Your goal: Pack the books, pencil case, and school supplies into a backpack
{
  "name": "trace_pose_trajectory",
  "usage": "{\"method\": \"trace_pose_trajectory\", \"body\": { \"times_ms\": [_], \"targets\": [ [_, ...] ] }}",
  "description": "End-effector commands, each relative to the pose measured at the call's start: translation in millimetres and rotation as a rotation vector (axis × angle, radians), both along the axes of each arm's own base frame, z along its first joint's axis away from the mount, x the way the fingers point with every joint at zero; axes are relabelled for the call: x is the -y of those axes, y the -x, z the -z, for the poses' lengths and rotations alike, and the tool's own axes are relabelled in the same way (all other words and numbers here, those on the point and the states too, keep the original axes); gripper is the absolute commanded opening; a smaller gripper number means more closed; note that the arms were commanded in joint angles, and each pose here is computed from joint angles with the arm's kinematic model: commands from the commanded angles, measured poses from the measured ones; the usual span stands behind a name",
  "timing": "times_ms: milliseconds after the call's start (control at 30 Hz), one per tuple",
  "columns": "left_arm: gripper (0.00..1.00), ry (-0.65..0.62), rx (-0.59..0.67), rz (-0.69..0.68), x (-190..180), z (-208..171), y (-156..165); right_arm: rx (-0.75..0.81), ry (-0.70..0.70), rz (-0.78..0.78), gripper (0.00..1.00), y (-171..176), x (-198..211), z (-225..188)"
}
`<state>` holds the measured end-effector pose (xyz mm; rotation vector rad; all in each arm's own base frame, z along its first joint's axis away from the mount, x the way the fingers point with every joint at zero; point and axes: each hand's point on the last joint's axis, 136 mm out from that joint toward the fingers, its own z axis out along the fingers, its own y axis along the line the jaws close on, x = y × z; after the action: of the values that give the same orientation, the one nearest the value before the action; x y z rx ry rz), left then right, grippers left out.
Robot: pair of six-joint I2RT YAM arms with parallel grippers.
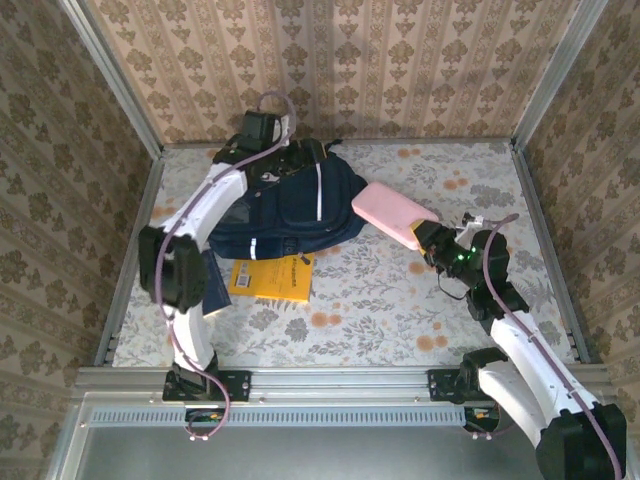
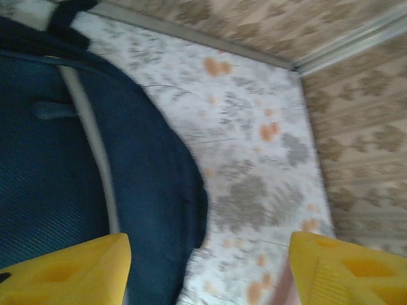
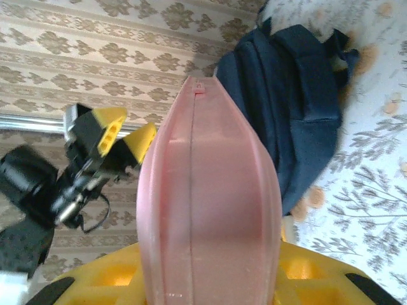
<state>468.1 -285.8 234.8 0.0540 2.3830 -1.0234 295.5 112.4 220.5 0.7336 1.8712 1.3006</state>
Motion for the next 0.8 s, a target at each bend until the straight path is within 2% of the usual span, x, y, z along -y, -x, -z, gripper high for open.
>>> {"method": "trace_pose_trajectory", "body": {
  "times_ms": [0,267,333,500,600,633,767],
  "targets": [
    [0.67,-0.135,-0.102,0.037,-5,49,-2,0.060,0.066,-0.042,0.32,9,-1,-14],
    [0.61,-0.145,-0.157,0.080,17,85,-22,0.066,0.135,-0.091,0.32,18,-2,-9],
    [0.58,-0.141,-0.166,0.095,23,91,-22,0.066,0.152,-0.106,0.32,20,-3,-6],
    [0.42,-0.148,-0.166,0.135,36,99,-18,0.058,0.170,-0.118,0.31,21,-4,1],
    [0.35,-0.175,-0.157,0.136,33,102,-19,0.064,0.171,-0.124,0.31,21,-5,0],
    [0.34,-0.186,-0.153,0.161,44,103,-11,0.066,0.173,-0.124,0.31,21,-5,0],
    [0.32,-0.210,-0.170,0.170,47,112,-6,0.067,0.176,-0.123,0.31,21,-5,-1]
  ]
}}
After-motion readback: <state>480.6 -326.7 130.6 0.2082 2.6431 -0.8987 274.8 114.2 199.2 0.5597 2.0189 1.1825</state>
